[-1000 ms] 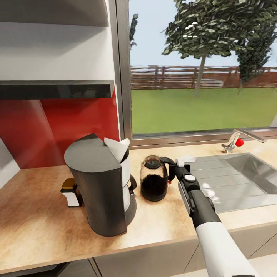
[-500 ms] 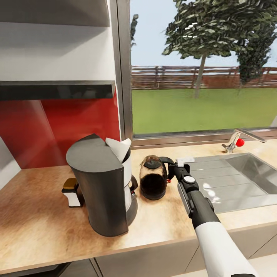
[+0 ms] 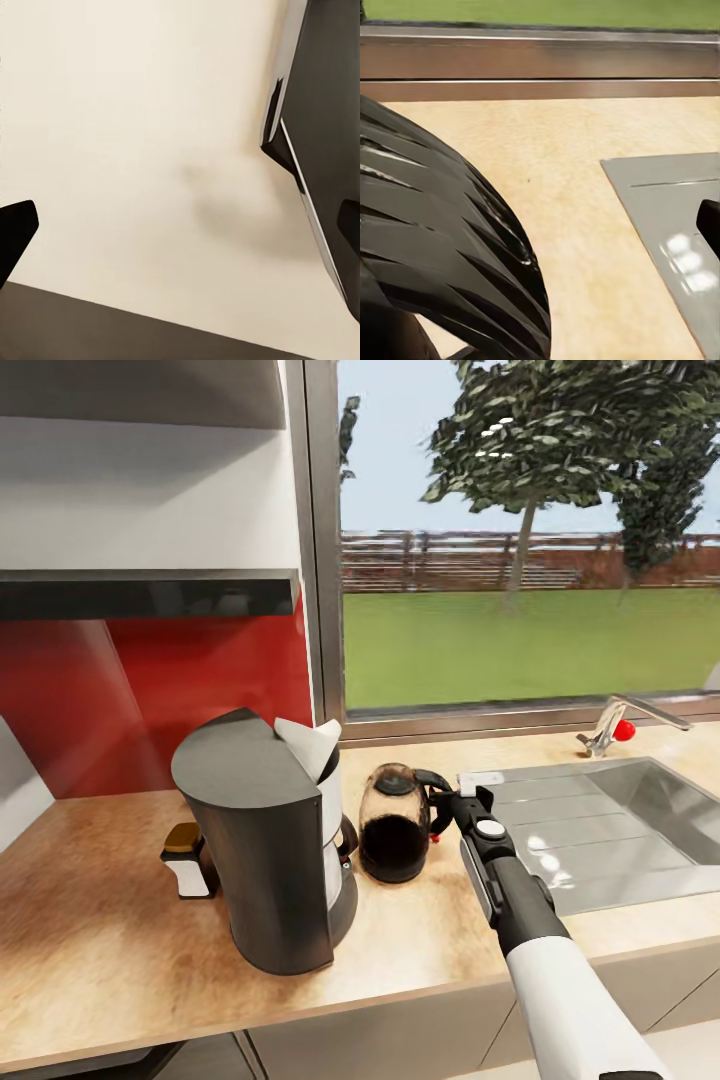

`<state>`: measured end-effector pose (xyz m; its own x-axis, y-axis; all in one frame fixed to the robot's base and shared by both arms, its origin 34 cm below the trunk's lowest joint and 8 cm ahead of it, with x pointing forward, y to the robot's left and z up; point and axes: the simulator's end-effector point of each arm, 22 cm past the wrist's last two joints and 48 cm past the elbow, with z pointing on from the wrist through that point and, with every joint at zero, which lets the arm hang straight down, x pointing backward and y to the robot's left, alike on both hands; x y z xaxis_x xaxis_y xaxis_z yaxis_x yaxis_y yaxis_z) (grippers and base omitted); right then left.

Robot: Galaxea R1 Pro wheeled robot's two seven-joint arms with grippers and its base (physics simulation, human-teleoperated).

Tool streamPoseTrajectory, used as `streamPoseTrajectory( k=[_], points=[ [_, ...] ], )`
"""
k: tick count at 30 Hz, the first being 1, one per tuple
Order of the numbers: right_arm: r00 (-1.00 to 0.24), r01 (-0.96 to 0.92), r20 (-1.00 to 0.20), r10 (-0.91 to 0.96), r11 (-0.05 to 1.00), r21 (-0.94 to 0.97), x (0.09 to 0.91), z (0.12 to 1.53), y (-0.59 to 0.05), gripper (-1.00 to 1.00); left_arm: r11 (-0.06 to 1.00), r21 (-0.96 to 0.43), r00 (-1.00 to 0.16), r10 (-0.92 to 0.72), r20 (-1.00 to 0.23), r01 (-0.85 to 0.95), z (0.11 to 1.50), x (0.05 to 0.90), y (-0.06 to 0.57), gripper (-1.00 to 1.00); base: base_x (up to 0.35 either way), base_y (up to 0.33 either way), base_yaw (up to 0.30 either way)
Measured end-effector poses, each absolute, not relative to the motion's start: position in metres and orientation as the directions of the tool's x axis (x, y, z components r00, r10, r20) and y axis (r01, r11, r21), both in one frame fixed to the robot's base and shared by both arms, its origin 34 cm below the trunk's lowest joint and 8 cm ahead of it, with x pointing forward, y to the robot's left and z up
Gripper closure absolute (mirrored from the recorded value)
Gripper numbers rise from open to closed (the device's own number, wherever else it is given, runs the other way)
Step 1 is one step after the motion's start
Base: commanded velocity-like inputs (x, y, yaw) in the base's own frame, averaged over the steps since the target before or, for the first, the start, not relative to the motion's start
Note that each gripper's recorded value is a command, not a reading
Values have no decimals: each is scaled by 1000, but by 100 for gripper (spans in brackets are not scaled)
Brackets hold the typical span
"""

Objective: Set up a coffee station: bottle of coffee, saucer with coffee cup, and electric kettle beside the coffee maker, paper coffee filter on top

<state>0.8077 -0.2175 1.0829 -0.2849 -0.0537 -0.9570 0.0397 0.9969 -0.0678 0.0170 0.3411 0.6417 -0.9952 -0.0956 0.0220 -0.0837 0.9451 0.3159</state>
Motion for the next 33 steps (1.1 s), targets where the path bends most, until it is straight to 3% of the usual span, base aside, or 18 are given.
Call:
streamPoseTrajectory(
  k=[13,22,33],
  points=[
    [-313,31,-948,-60,997,-74,805,1061,-215,-100,945,315,-995,-95,22,-84,642,17,341,-100,-16,0,0],
    [-312,28,-948,-57,997,-69,806,1060,-214,-100,945,316,-995,-95,23,-83,642,17,341,-100,-314,-19,0],
    [-310,28,-949,-57,997,-69,806,1061,-214,-100,945,318,-995,-94,23,-82,642,17,343,-100,-226,-174,0]
  ],
)
